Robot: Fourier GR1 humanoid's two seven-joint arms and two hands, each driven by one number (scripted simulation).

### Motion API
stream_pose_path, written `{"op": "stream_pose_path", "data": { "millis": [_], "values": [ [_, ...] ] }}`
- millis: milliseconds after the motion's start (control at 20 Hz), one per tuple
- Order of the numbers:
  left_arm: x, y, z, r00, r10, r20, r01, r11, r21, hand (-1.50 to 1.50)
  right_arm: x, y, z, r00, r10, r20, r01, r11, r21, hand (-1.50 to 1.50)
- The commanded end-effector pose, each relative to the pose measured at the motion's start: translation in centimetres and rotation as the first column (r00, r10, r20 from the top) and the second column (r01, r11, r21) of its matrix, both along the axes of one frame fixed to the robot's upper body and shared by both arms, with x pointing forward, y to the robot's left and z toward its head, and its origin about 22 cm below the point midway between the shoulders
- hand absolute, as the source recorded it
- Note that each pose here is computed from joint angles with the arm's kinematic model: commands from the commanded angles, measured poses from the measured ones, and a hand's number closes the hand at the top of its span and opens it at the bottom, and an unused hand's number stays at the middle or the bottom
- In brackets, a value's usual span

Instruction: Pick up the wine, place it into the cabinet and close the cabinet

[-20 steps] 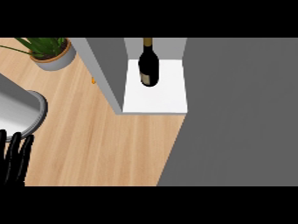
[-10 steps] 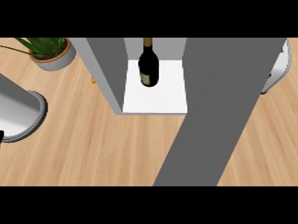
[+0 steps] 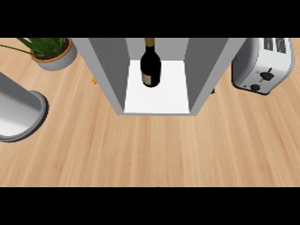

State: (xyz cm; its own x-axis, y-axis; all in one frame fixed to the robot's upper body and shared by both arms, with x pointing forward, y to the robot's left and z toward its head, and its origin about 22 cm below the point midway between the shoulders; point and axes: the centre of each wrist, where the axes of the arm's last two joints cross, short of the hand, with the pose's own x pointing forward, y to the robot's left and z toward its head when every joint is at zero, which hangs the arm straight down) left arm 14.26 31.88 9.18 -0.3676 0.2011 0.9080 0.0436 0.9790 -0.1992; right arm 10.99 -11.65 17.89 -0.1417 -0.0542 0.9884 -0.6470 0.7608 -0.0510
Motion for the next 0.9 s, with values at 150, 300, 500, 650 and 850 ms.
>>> {"op": "stream_pose_path", "data": {
  "millis": [150,300,500,650,850],
  "values": [
    [0.6,-0.1,1.5,0.999,-0.031,0.005,0.032,0.998,-0.052,-1.50,0.0,5.3,1.2,0.994,0.040,0.106,-0.042,0.999,0.015,1.50],
    [1.3,0.4,0.4,0.999,-0.033,-0.012,0.033,0.998,-0.047,-1.50,0.0,6.1,1.6,0.992,0.046,0.121,-0.048,0.999,0.009,1.50],
    [0.9,-0.3,-0.2,0.998,-0.059,-0.002,0.059,0.997,-0.056,-1.50,2.1,6.5,3.2,0.995,0.057,0.087,-0.059,0.998,0.015,1.50],
    [2.2,0.5,0.3,0.999,-0.042,0.017,0.043,0.997,-0.069,-1.50,3.5,7.8,3.5,0.994,0.049,0.097,-0.054,0.997,0.048,1.50],
    [1.9,-0.8,0.3,0.998,-0.058,-0.002,0.057,0.996,-0.075,-1.50,6.0,10.2,5.5,0.994,0.031,0.102,-0.035,0.999,0.033,1.50]
  ]
}}
